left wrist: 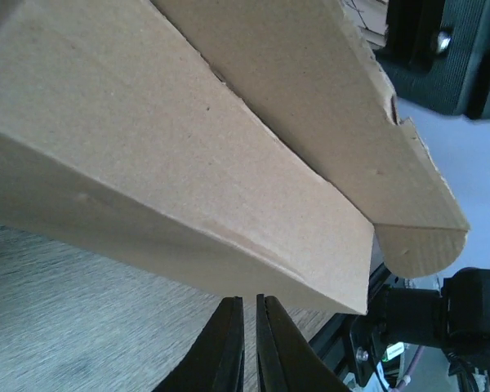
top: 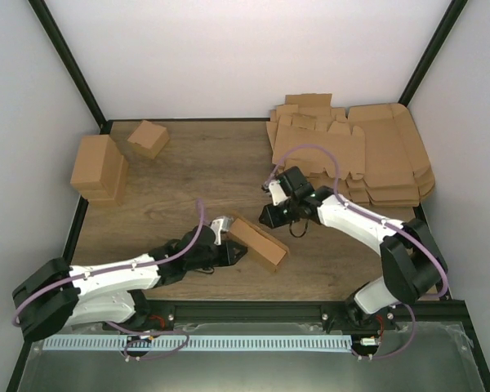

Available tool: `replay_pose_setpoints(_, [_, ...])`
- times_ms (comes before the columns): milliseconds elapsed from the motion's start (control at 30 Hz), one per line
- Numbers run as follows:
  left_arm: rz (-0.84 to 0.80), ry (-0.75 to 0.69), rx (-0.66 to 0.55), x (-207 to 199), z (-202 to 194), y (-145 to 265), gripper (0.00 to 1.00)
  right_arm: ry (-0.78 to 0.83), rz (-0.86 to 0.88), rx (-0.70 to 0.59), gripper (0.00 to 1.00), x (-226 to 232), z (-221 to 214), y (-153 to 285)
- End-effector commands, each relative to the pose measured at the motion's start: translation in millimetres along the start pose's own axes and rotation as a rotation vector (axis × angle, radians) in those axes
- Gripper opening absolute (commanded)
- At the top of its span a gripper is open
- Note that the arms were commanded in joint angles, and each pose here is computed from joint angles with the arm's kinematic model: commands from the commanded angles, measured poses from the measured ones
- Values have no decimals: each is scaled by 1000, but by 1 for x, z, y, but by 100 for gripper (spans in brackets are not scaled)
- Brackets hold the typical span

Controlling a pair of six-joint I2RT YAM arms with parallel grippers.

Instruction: Fold the paper box

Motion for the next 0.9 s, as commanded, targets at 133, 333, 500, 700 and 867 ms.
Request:
replay_pose_setpoints(133, [89,-70,-19,6,7,18,7,34,-104,-103,27,-6,36,41])
replay_pose_setpoints(333, [172,-159,-55,4,41,45,7,90,-50,-202,51,19,44,81])
replay_pose_setpoints(500, [178,-196,-113,7,87,72,14,221,51,-224,72,64,32,98])
replay_pose_setpoints(700, [220,-307,-133,-2,124,75,38,259,-37,-111,89,72,1,74])
replay_pose_setpoints(867, [215,-439,-132,-14,141,69,46,257,-150,-19,85,55,-18,57])
Point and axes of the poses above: each gripper's point midway between its finger pads, its own y axis back along the fingers, its own x axis along the line the jaws close on, z = x × y, the point moved 2 cm from there along y, back along the fingers, and after that the axes turned 8 degrees about y, right-handed, at the moved point
